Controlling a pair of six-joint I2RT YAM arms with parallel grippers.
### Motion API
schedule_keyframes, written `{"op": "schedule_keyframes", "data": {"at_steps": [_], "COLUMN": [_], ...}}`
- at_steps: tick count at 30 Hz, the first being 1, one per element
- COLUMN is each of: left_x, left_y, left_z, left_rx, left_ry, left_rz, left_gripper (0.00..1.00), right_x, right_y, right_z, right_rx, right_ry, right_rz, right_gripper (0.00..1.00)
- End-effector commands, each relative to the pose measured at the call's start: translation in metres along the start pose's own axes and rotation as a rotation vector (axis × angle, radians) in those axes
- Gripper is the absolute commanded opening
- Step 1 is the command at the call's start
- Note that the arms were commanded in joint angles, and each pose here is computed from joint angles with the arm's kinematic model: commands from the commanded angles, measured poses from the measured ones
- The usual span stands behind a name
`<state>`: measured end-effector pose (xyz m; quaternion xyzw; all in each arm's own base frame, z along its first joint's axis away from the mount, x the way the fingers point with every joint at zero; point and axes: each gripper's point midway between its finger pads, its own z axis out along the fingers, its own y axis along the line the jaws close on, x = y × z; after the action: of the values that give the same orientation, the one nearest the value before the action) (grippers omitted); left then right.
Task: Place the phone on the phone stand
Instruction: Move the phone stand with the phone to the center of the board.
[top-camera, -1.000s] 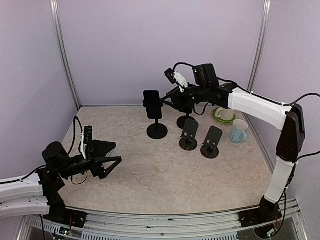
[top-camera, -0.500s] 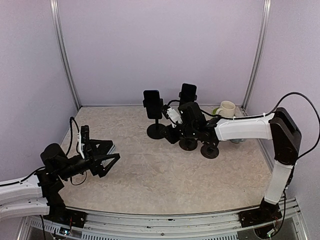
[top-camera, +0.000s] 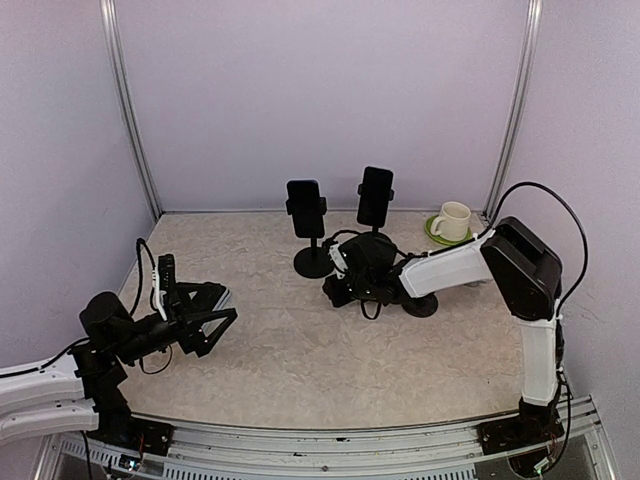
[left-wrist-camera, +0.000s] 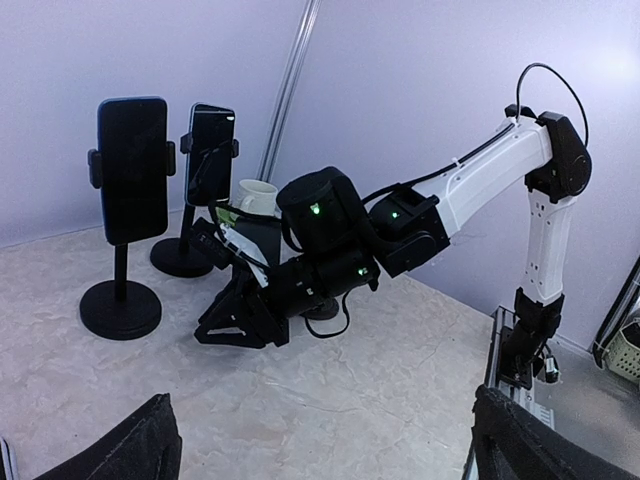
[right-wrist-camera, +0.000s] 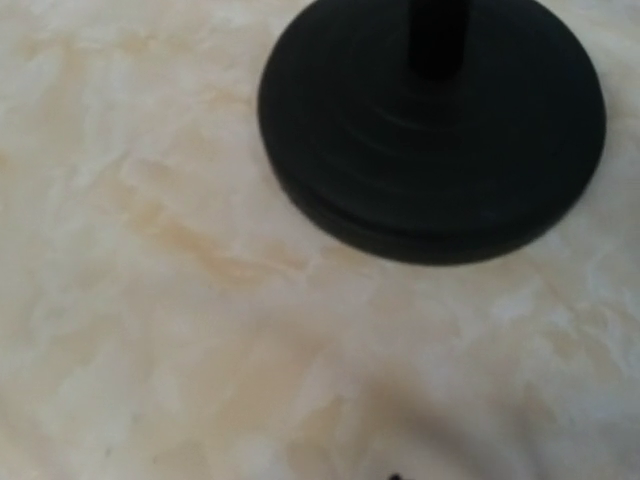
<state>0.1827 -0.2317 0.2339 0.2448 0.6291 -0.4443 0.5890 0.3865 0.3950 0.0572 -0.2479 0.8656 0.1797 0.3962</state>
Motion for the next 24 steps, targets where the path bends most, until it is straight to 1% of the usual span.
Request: {"op": "schedule_keyframes", "data": {"at_steps": [1, 13, 17, 24], "left_x": [0.0, 0.001, 0.002, 0.002], "left_y": [0.001, 0.003, 0.003, 0.004], "left_z": [-0.001, -0.006, -0.007, -0.008], "left_rx": [-0.009, -0.02, -0.023, -0.029], "left_ry": [-0.013, -0.025, -0.027, -0.031], "left_rz": [-0.009, -0.018, -0.02, -0.017], "left_gripper": [0.99, 0.99, 0.99, 0.99], "right_x": [-0.01, -0.003, 0.002, -0.004], "right_y": [0.002, -0.01, -0.017, -0.016], "right_z": [0.017, 0.051, 0.058, 0.063], "right_rx": [0.025, 0.039, 0.036, 0.031], "right_ry": [-0.027, 0.019, 0.04, 0.038], "right_rz": [0.026, 0.063, 0.092, 0.103], "right_gripper": [0.3, 0.28, 0.28, 0.28]}}
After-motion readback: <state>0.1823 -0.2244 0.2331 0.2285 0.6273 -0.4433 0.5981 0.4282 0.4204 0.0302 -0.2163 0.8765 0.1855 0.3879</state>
